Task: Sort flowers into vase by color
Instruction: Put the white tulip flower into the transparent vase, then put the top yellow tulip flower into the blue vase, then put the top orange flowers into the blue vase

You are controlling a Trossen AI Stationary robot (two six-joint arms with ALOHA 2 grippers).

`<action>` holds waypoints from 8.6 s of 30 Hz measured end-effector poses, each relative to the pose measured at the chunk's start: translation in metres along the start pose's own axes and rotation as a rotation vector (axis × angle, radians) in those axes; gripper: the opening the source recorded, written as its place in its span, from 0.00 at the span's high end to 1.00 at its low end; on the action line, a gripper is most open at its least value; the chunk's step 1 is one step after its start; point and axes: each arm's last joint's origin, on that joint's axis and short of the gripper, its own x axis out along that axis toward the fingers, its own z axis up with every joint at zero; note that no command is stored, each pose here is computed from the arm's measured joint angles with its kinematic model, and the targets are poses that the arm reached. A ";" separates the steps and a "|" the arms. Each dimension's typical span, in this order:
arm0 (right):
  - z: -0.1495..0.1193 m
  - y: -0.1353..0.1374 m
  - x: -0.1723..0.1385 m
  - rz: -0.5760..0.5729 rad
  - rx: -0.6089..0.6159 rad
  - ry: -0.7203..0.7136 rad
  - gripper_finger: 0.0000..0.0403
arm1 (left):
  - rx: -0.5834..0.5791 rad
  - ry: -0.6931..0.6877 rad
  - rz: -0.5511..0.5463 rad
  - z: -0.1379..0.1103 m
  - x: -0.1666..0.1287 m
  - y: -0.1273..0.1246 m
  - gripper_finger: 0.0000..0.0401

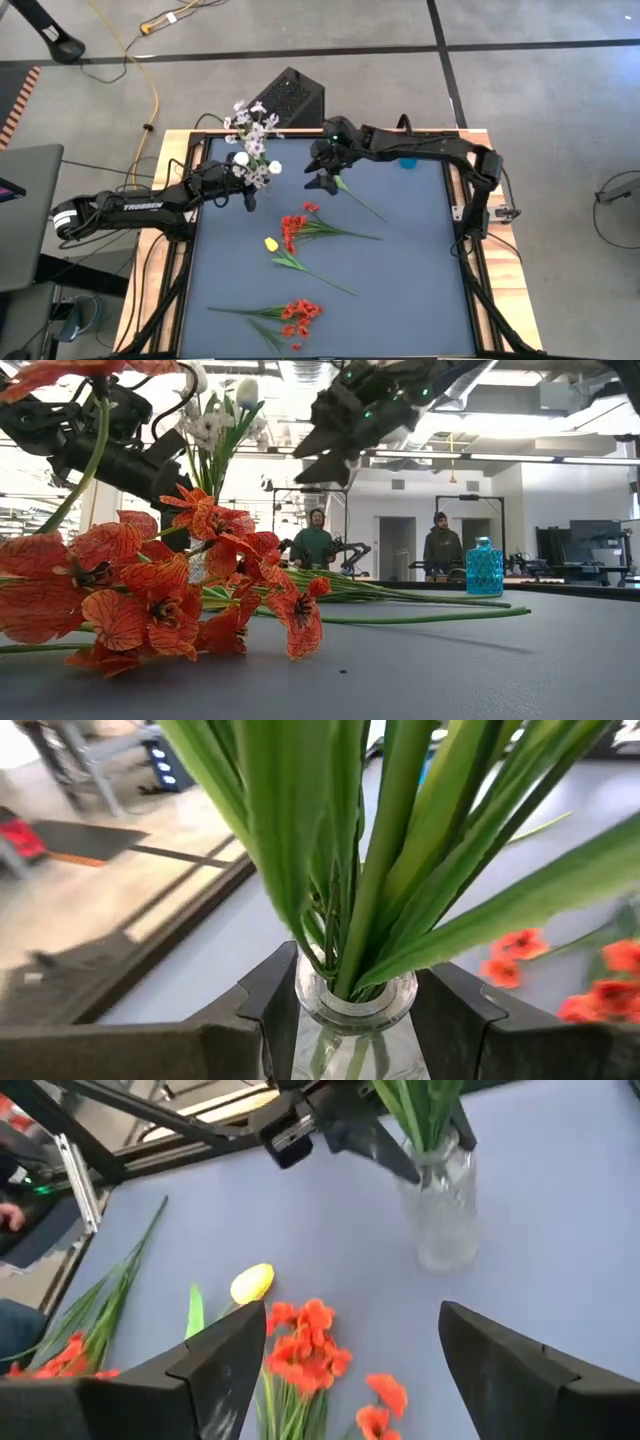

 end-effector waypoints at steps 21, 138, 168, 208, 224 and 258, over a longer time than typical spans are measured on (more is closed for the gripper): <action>-0.004 0.001 -0.016 -0.055 0.109 0.077 0.20 | -0.059 0.012 0.080 0.000 -0.001 0.002 0.44; -0.049 -0.007 -0.166 -0.697 0.287 -0.411 0.93 | -0.201 0.047 -0.137 0.051 -0.087 -0.065 0.40; -0.143 0.004 -0.246 -1.050 0.041 -0.724 0.93 | -0.400 0.050 -0.049 0.038 -0.078 -0.060 0.40; -0.179 0.001 -0.230 -0.985 0.253 -0.297 0.37 | -0.423 0.011 0.067 0.038 -0.078 -0.057 0.40; -0.113 0.081 -0.220 -0.509 0.272 -0.239 0.34 | -0.329 0.096 -0.216 0.037 -0.079 -0.065 0.40; -0.172 0.120 0.061 -0.458 0.104 0.136 0.34 | -0.236 0.002 -0.385 0.048 -0.083 -0.075 0.40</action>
